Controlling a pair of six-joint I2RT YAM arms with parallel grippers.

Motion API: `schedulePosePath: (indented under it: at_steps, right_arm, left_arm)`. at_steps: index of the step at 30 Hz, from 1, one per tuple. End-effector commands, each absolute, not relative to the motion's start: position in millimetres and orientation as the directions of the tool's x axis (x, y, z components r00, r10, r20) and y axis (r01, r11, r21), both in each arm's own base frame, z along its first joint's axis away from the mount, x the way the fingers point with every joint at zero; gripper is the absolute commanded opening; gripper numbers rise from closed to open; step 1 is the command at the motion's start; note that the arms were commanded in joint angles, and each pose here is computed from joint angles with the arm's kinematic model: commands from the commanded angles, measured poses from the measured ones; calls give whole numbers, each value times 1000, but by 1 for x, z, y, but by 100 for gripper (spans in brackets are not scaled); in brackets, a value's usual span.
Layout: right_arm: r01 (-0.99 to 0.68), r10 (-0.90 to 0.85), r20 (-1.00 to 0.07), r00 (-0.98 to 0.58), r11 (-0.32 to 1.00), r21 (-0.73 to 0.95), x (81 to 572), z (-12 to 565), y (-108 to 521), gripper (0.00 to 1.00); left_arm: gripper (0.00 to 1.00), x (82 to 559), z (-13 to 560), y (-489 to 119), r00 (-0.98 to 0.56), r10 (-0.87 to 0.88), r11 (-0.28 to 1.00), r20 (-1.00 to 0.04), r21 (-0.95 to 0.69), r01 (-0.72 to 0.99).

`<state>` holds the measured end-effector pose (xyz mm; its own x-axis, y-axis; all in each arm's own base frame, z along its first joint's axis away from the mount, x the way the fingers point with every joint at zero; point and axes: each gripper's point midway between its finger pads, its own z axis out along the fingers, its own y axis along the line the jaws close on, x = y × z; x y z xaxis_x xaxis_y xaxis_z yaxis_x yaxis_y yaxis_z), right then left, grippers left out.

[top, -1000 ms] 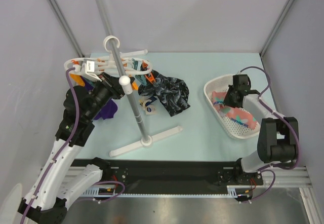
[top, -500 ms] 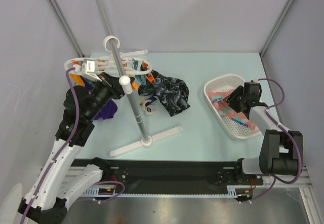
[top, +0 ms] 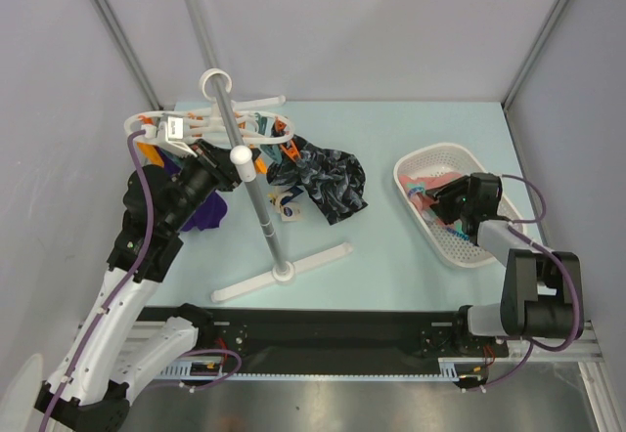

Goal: Clip the socks to the hanger
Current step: Place the sock in the bin, then pick up the sock from the bin.

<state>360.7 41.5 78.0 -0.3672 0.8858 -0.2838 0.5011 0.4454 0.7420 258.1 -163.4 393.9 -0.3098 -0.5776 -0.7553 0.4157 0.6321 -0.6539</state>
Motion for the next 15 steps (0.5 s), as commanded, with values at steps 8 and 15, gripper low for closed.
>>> schedulePosePath:
  at_steps: [8, 15]
  right_arm:
    - [492, 961, -141, -237, 244, 836, 390, 86, 42, 55]
    - [467, 971, -132, -197, 212, 858, 394, 98, 39, 57]
  left_arm:
    - [0, 260, 379, -159, -338, -578, 649, -743, -669, 361]
    - [0, 258, 383, -157, -330, -577, 654, -747, -664, 361]
